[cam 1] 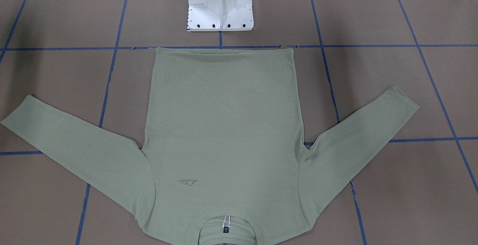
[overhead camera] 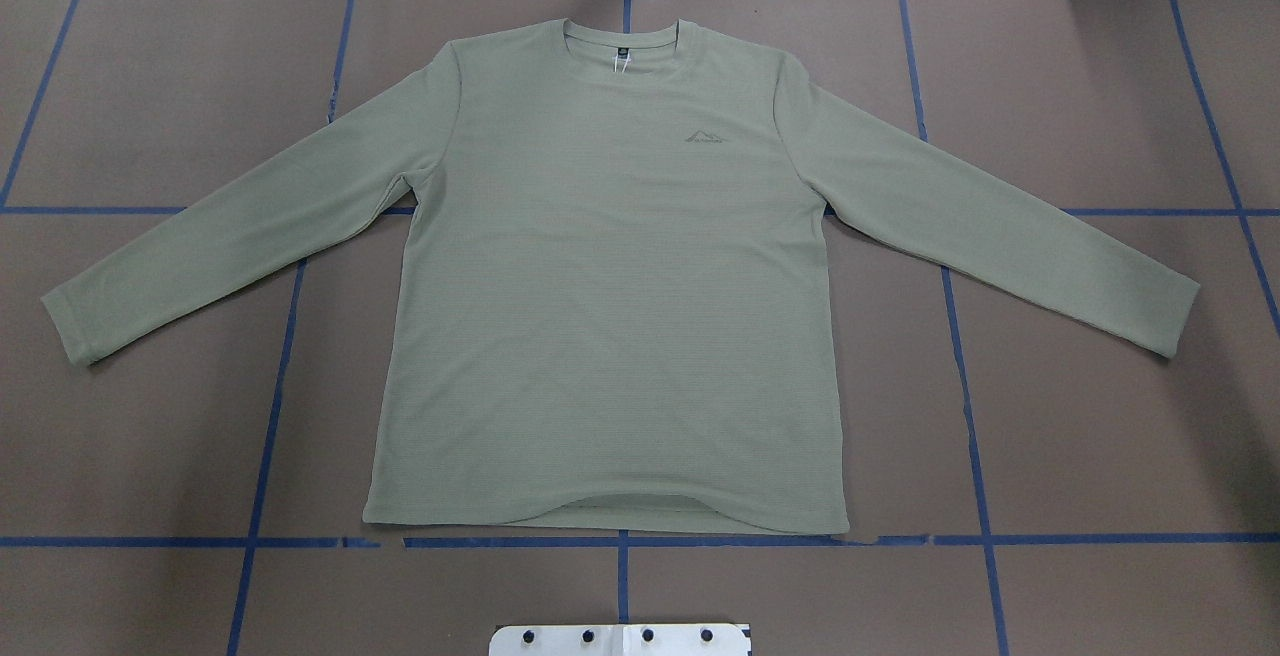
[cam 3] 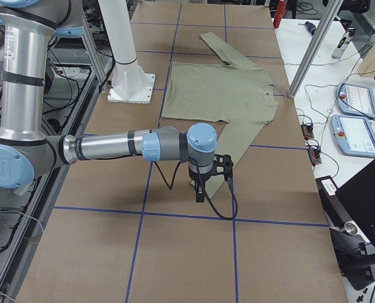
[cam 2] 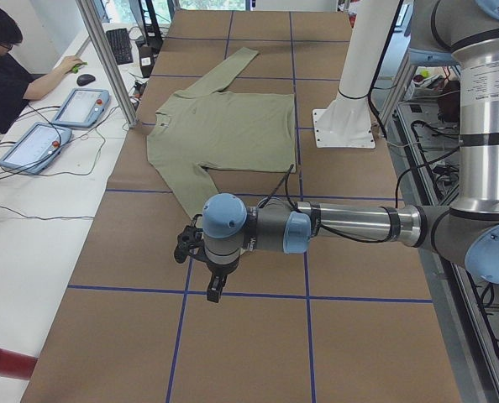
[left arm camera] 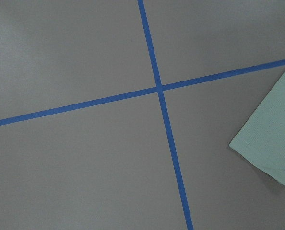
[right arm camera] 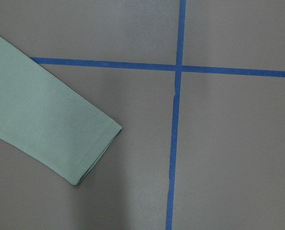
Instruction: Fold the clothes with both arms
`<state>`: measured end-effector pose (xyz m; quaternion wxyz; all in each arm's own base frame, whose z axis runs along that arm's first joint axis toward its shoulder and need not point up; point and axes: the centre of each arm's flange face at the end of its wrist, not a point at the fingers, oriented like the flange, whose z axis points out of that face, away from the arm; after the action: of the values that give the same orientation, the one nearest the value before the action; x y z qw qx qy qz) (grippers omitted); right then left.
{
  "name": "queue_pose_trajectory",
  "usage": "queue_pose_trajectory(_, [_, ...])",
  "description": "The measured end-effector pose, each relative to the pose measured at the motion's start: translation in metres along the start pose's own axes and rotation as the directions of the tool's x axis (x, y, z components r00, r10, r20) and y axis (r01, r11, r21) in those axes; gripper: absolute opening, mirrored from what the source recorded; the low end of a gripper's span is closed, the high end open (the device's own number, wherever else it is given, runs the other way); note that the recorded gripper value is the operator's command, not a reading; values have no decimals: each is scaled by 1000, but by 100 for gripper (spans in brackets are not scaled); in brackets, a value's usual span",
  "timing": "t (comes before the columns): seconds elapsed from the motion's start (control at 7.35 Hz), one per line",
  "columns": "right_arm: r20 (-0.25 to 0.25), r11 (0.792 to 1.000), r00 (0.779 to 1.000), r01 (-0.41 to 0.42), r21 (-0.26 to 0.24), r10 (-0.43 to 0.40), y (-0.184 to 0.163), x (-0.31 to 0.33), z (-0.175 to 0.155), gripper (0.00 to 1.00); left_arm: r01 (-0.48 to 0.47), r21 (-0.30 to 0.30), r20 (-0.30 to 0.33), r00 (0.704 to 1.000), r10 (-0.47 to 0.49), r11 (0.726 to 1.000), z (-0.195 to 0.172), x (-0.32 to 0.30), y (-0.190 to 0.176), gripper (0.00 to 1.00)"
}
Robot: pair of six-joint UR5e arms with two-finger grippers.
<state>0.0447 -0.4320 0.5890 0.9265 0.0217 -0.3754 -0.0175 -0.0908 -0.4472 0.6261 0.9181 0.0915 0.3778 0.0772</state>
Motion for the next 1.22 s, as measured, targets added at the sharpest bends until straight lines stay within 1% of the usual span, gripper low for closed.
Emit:
queue_pose_trajectory(0.41, [3,1000,1000,2,4,-2,-1,-2,-1,100,-21,16,13,1000,20,1000,-6,5,-3,100])
queue_pose_trajectory(0.54, [5,1000,1000,12,11,-12,-4,-6,-4,100,-30,25,16,999,30,999,-8,7,-5,100])
queue_pose_trajectory(0.68, [7,999,999,35,31,-35,-8,-10,-6,100,-51,47,21,999,50,998,-11,9,-9,100])
queue_pose_trajectory(0.82, [10,996,998,56,63,-57,-14,-16,-9,100,-99,95,31,995,96,991,-16,13,-19,100])
queue_pose_trajectory(0.95, [17,995,999,49,81,-51,-24,-28,-9,100,-171,163,51,985,164,972,-19,13,-35,100])
queue_pose_trajectory(1.09, [30,996,999,29,88,-32,-38,-40,-5,100,-233,220,72,972,222,947,-18,9,-50,100])
queue_pose_trajectory(1.22, [63,995,998,17,98,-23,-53,-43,4,100,-268,252,86,963,255,930,-17,6,-60,100])
